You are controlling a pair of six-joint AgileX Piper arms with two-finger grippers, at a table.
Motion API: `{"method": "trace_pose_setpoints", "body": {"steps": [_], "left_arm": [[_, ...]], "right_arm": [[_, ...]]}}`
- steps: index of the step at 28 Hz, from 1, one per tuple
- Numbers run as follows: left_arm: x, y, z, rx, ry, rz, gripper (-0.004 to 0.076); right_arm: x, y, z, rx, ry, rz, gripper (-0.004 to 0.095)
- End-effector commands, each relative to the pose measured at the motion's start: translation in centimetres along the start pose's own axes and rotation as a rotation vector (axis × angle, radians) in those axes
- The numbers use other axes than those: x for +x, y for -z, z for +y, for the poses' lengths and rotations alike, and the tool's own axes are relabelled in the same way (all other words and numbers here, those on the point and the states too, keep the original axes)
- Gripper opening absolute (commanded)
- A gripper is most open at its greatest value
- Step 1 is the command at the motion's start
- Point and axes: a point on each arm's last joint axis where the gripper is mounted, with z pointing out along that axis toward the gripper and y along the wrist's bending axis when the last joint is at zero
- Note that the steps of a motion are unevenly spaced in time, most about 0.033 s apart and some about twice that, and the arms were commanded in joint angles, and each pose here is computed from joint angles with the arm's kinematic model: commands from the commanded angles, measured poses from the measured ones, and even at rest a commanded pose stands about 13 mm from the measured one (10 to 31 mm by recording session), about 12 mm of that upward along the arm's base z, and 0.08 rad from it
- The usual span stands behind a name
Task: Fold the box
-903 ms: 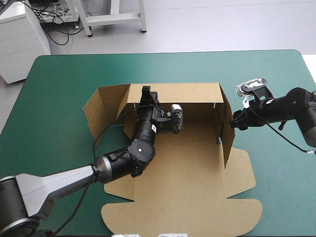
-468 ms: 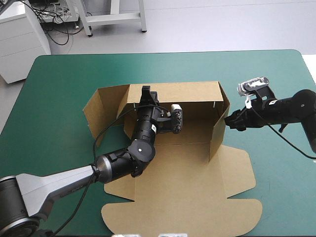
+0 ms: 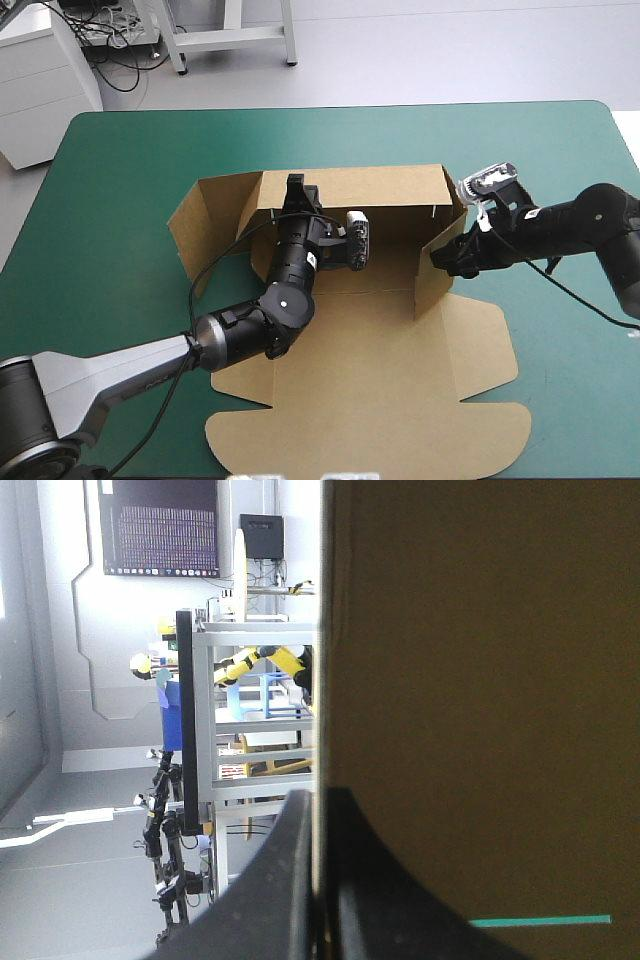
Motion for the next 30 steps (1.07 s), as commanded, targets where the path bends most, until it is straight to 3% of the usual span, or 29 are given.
{"method": "trace_pose_setpoints", "body": {"steps": [1, 9, 19, 24, 30], "left_arm": [[0.0, 1.0, 2.9, -0.129, 0.009, -0.017, -0.0032], [0.0, 1.0, 2.9, -0.129, 0.009, -0.017, -0.0032], [-0.1, 1.0, 2.9, -0.128, 0.011, -0.018, -0.0032], [0.0, 1.0, 2.9, -0.129, 0.011, -0.017, -0.0032], [0.0, 1.0, 2.9, -0.129, 0.011, -0.017, -0.0032]], "right_arm": [[-1.0, 0.9, 1.5, 0.01, 0.017, -0.059, 0.0572], [-1.0, 0.6, 2.3, 0.029, 0.017, -0.033, 0.0572], [-0.9, 3.1, 3.6, 0.055, 0.047, -0.107, 0.0572], [-0.7, 3.7, 4.3, 0.021, 0.016, -0.081, 0.0572], [-1.6, 7.8, 6.3, 0.039, 0.031, -0.183, 0.0572]]}}
